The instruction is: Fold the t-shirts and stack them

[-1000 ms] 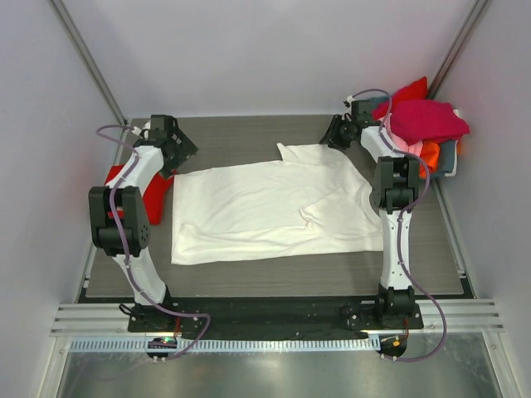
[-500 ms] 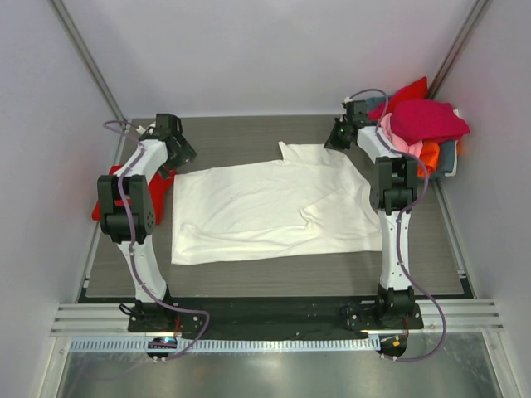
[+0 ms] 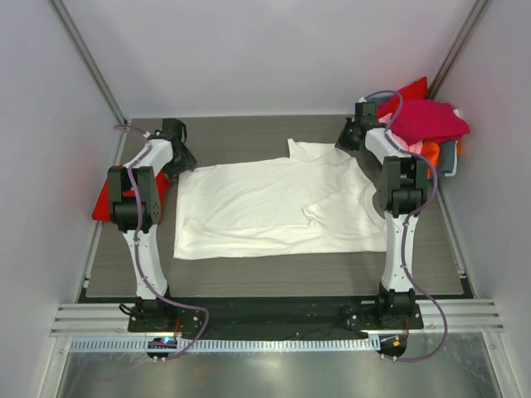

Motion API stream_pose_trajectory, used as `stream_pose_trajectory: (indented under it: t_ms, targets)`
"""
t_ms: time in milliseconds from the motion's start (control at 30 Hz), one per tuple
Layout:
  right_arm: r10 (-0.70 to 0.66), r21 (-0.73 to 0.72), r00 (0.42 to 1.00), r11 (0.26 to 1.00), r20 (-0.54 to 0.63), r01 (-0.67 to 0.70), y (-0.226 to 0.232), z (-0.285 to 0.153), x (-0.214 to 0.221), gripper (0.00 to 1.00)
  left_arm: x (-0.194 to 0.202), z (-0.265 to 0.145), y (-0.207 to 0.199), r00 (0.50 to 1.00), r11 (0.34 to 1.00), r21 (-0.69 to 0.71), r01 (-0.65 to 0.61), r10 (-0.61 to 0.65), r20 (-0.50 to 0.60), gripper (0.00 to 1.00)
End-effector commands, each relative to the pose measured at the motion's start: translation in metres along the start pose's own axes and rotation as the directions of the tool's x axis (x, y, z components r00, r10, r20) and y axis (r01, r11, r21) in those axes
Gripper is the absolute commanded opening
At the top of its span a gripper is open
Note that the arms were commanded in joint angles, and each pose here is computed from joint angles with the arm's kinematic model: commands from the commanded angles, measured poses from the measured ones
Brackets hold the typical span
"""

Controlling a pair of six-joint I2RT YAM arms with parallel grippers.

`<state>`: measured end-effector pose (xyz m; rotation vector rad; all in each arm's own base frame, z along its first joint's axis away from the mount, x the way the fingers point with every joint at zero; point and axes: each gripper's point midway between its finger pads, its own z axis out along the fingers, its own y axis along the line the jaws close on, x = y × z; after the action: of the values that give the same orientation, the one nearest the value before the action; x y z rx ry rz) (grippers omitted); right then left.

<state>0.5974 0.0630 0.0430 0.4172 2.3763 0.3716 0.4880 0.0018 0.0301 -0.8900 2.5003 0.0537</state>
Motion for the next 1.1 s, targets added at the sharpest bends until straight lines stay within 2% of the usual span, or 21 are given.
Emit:
stream_pose_trajectory:
  t_ms: [0,67,200,467,600,667,800,900,1000,1033,1067]
  targets:
    - [0.031,0.009,0.99,0.999,0.137,-0.033,0.0,-0.029,-0.048,0.01,-0.011,0.0,-0.002,1.0,1.0,-0.001,0.007,-0.007,0.018,0.66]
    - [0.024,0.008,0.991,1.0,0.131,-0.025,0.0,-0.03,-0.046,0.01,-0.011,-0.001,-0.005,1.0,1.0,0.014,0.014,-0.014,0.014,0.67]
    - [0.028,-0.022,0.993,0.999,0.115,-0.026,0.004,-0.027,-0.043,0.01,-0.018,-0.009,-0.011,0.999,0.999,0.048,0.027,-0.028,0.037,0.76]
    - [0.026,-0.041,0.993,0.999,0.111,-0.021,0.007,-0.027,-0.043,0.01,-0.036,-0.004,-0.028,0.997,0.996,0.085,0.039,-0.044,0.064,0.75]
    - [0.028,-0.047,0.994,0.999,0.103,-0.024,0.008,-0.025,-0.04,0.01,-0.035,0.004,-0.046,0.998,0.989,0.144,0.044,-0.049,0.026,0.75]
    - [0.027,-0.047,0.995,0.999,0.101,-0.022,0.008,-0.024,-0.039,0.01,-0.033,0.01,-0.05,0.999,0.988,0.147,0.044,-0.045,0.001,0.67]
    - [0.029,-0.048,0.994,0.999,0.107,-0.024,0.008,-0.026,-0.042,0.01,-0.024,0.019,-0.044,0.999,0.992,0.12,0.041,-0.038,-0.025,0.61]
    - [0.033,-0.059,0.993,0.998,0.113,-0.026,0.013,-0.029,-0.045,0.01,-0.023,0.024,-0.043,0.999,0.993,0.109,0.037,-0.034,-0.026,0.49]
    - [0.034,-0.066,0.992,0.997,0.123,-0.026,0.015,-0.034,-0.05,0.01,-0.023,0.025,-0.042,0.999,0.994,0.107,0.035,-0.033,-0.024,0.29]
    - [0.034,-0.069,0.991,0.997,0.13,-0.025,0.018,-0.037,-0.052,0.01,-0.022,0.025,-0.042,0.999,0.994,0.106,0.033,-0.031,-0.025,0.19]
    - [0.035,-0.069,0.991,0.997,0.131,-0.026,0.017,-0.039,-0.053,0.01,-0.023,0.022,-0.042,0.999,0.993,0.111,0.032,-0.03,-0.023,0.15]
